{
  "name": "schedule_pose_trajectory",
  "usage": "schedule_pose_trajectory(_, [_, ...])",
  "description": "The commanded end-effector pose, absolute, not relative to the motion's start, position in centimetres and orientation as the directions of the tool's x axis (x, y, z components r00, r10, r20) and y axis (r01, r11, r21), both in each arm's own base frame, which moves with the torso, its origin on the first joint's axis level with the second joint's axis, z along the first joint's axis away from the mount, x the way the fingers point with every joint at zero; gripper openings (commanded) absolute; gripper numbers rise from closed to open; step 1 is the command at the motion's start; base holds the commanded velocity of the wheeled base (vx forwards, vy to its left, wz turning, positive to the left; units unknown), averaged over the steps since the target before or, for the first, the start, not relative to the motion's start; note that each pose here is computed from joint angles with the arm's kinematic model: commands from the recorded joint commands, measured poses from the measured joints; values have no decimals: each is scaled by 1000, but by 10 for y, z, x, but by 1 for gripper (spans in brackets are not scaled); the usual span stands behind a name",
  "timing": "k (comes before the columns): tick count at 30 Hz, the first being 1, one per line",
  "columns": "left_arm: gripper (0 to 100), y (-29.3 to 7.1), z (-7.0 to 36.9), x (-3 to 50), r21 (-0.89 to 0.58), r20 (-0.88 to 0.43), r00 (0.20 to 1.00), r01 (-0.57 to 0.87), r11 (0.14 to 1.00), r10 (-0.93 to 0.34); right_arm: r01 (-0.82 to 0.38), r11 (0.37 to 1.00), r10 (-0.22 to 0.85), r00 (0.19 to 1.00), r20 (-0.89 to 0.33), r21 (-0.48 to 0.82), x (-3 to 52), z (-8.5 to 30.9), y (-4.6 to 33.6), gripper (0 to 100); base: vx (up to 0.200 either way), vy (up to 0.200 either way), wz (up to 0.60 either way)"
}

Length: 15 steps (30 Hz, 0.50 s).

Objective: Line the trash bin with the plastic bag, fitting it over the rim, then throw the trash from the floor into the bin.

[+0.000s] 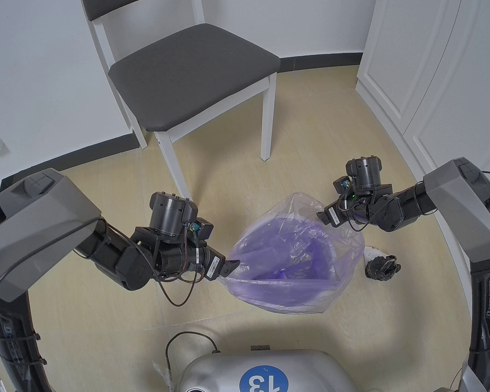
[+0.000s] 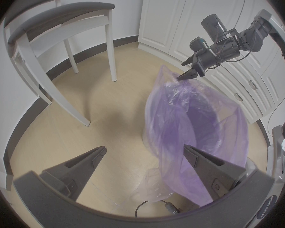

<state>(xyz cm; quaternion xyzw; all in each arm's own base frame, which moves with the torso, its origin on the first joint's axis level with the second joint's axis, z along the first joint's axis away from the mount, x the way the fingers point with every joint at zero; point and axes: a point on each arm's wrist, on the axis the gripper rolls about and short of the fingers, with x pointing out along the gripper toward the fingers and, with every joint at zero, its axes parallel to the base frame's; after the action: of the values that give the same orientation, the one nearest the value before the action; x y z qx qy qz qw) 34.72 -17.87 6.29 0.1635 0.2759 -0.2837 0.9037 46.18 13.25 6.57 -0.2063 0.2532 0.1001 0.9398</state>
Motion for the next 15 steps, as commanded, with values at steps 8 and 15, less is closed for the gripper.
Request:
schedule_pose_trajectory(8, [100, -175, 27, 349, 124, -660, 642, 605, 787, -390, -291, 899, 49, 811, -583, -328, 484, 31, 125, 100, 0, 0, 0])
schedule_pose_trajectory(15, [100, -175, 19, 353, 125, -640, 661, 591, 797, -390, -300, 899, 43, 786, -617, -320, 495, 22, 128, 100, 0, 0, 0])
